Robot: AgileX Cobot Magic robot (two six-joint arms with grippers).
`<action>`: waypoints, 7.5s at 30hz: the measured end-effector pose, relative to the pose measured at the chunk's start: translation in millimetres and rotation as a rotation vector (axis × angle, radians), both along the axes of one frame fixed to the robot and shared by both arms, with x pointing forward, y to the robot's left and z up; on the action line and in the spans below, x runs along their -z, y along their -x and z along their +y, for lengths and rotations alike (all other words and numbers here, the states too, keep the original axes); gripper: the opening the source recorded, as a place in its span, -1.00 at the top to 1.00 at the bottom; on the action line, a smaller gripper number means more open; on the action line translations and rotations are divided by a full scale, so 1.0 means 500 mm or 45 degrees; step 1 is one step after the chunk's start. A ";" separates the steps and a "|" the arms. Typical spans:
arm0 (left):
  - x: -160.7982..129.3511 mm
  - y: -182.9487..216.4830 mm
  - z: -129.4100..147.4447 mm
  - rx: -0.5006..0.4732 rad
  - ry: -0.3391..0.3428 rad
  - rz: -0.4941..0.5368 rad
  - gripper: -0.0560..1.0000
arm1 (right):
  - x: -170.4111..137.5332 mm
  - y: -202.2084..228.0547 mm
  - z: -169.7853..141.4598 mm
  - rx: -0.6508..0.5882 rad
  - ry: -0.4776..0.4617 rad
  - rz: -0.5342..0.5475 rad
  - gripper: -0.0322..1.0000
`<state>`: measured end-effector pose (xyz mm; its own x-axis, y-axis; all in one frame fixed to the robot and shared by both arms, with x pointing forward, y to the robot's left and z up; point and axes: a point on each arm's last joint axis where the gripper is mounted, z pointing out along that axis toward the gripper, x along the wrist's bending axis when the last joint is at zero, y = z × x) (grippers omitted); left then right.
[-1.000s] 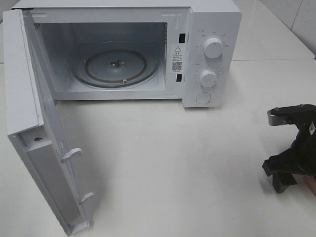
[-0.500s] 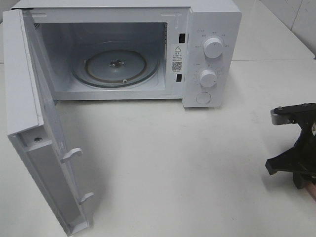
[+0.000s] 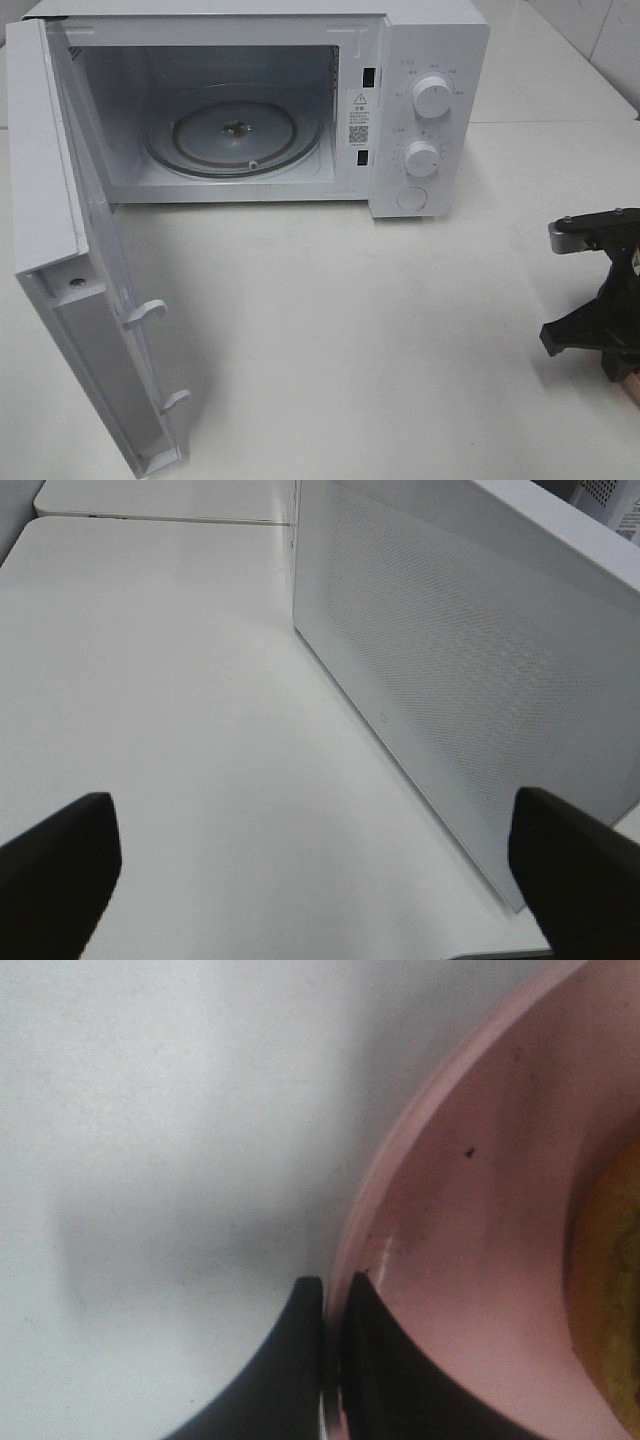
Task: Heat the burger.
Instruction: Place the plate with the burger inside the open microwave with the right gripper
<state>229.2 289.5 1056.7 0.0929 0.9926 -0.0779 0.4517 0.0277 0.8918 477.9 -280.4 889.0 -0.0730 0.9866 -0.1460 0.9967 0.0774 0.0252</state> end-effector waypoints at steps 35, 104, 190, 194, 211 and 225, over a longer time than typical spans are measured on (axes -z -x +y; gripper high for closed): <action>0.000 0.000 0.000 0.000 0.000 0.000 -0.95 | -0.042 0.055 0.075 -0.161 0.366 -0.057 0.89; 0.000 0.000 0.000 0.000 0.000 0.000 -0.95 | -0.138 0.304 0.278 -1.300 0.480 -0.258 0.89; 0.000 0.000 0.000 0.000 0.000 0.000 -0.95 | -0.142 0.131 0.268 -2.607 0.250 -0.434 0.88; 0.000 0.000 0.000 0.000 0.000 0.000 -0.95 | -0.145 0.125 0.270 -2.634 0.237 -0.466 0.88; 0.000 0.000 0.000 0.000 0.000 0.000 -0.95 | -0.145 0.088 0.292 -2.691 0.304 -0.544 0.88; 0.000 0.000 0.000 0.000 0.000 0.000 -0.95 | -0.131 0.030 0.342 -2.700 0.307 -0.523 0.88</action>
